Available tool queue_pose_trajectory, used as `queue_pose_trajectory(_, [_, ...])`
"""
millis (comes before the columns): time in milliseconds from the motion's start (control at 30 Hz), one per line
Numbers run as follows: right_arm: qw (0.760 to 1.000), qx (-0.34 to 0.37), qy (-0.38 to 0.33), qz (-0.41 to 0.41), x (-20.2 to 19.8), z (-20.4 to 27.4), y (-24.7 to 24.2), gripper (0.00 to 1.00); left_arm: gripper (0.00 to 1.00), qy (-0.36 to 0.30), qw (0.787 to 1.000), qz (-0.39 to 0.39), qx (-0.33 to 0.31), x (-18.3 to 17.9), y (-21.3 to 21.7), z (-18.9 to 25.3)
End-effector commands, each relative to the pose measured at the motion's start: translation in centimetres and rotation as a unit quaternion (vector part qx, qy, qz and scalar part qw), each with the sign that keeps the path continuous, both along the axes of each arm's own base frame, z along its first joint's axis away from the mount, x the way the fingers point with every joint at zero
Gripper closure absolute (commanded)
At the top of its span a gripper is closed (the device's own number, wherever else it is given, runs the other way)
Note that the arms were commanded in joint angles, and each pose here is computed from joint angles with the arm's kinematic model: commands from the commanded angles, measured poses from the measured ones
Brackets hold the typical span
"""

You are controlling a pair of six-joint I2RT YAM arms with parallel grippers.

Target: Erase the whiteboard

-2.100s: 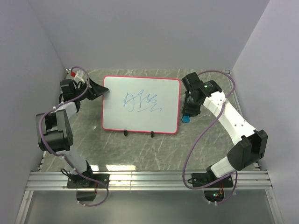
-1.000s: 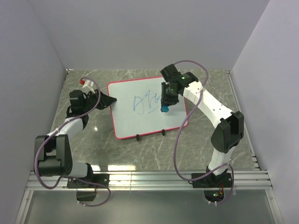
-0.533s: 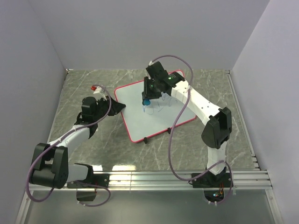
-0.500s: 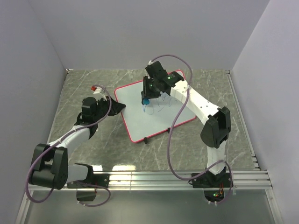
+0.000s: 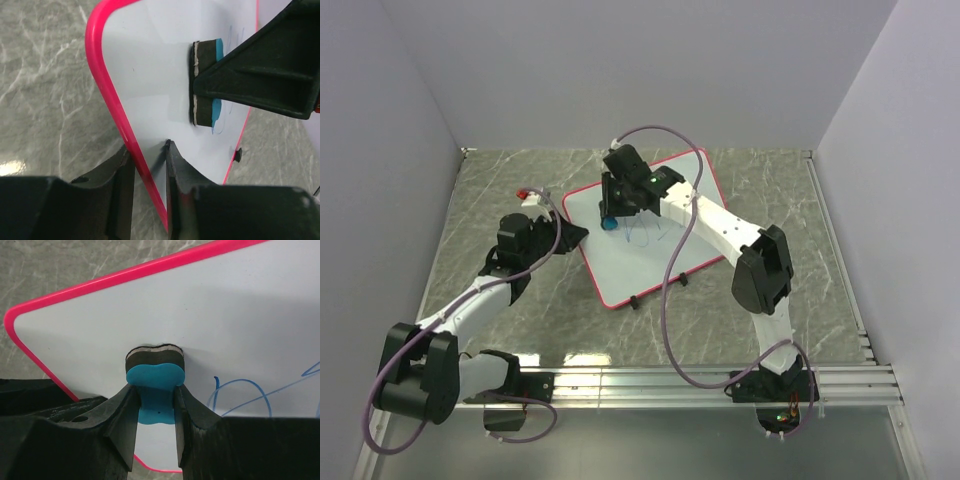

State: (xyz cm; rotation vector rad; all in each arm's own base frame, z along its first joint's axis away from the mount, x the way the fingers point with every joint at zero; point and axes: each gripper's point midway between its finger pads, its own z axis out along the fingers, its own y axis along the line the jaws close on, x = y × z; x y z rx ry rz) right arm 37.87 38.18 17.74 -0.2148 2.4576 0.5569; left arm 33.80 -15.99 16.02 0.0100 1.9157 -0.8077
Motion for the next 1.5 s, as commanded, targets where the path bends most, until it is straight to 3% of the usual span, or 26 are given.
queue_pose_trajectory(0, [0.998,-0.037,0.004,-0.04,0.5,-3.1,-2.1,1.0,1.0,0.03,0.992,0.0,0.126,-1.5,2.3,-4.8])
queue_pose_trajectory(400, [0.981,-0.13,0.101,-0.1,-5.2,-12.8,-9.5,1.0,1.0,0.01,0.987,-0.004,0.159,-1.2,3.1,-3.9])
queue_pose_trajectory(633, [0.973,-0.156,0.113,-0.129,-6.9,-14.4,-11.9,1.0,1.0,-0.002,0.984,0.007,0.18,-1.4,4.2,-3.2])
queue_pose_trajectory(1033, [0.972,-0.162,0.086,-0.147,-6.9,-12.8,-13.4,1.0,1.0,-0.022,0.985,0.014,0.169,-1.4,4.2,-1.9])
queue_pose_trajectory(1467, [0.989,-0.089,0.005,-0.116,0.1,-5.2,-6.9,1.0,1.0,-0.027,0.99,-0.026,0.134,-1.7,2.4,-1.6])
